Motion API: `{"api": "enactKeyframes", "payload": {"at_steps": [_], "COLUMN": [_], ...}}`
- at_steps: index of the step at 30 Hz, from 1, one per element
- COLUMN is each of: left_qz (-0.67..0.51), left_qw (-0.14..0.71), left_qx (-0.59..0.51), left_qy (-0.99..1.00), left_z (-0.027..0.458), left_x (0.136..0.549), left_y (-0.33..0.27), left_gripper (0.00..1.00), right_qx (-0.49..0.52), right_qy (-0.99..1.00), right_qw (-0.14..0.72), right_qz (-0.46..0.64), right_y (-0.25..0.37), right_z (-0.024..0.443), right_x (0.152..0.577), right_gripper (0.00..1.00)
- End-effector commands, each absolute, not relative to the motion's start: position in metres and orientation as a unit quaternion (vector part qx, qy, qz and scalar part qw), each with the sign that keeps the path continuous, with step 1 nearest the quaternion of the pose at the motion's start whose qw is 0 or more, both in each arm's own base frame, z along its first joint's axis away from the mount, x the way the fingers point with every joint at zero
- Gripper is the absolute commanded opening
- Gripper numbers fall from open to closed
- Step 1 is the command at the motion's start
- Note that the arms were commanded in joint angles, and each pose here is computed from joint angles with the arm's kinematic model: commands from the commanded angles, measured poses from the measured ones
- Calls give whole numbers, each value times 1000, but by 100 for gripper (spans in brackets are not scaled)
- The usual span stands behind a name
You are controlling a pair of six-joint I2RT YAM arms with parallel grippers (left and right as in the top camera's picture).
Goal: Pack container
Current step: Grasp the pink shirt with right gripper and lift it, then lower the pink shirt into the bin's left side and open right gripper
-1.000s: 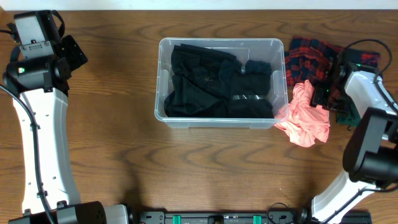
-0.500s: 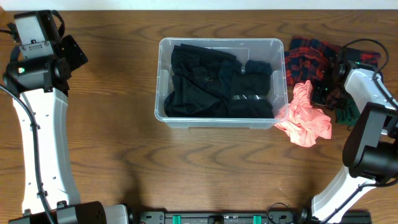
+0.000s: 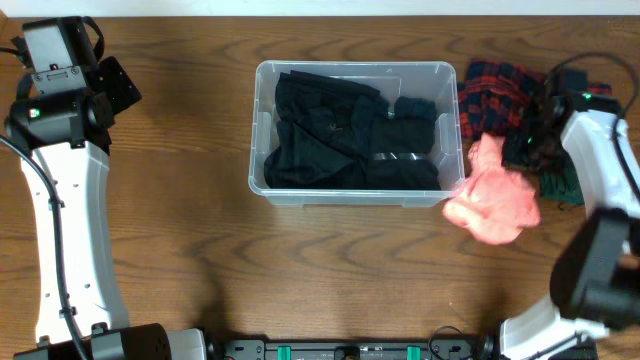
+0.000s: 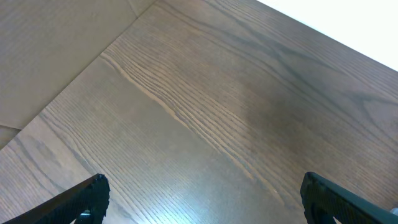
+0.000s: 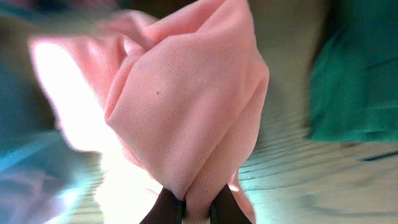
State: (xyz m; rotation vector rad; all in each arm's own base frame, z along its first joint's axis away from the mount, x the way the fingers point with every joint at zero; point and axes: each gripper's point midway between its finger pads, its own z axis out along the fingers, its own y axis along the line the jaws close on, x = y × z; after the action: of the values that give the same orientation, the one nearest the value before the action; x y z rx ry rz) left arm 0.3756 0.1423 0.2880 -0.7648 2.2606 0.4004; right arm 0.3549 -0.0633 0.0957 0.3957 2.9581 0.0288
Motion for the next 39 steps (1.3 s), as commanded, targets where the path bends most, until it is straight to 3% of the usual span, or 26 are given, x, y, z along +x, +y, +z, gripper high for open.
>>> {"api": "enactKeyframes", "payload": {"at_steps": [1,7,18,28,39], "left_qz": [161,161,161,161,161], "left_qw": [352,352,352,352,352], "left_qx": [-299,-299,-299,-299,-299], "left_qy": [872,872,872,872,872], "left_z": [288,288,288,288,288], "left_x": [374,374,374,374,374], "left_y": [145,145,145,145,145], "left_gripper": [98,98,98,98,98], "right_qx": [118,64,-51,-67,-51], "right_qy": [967,932,864,867,901], "right_qw": [227,349,452,396,289], "right_qz": [11,70,215,297,320], "right_y": [-52,0,153,266,304], "right_z": [199,292,341,289,203], "right_x": [378,388,434,445,448], "right_gripper": [1,1,1,1,1]}}
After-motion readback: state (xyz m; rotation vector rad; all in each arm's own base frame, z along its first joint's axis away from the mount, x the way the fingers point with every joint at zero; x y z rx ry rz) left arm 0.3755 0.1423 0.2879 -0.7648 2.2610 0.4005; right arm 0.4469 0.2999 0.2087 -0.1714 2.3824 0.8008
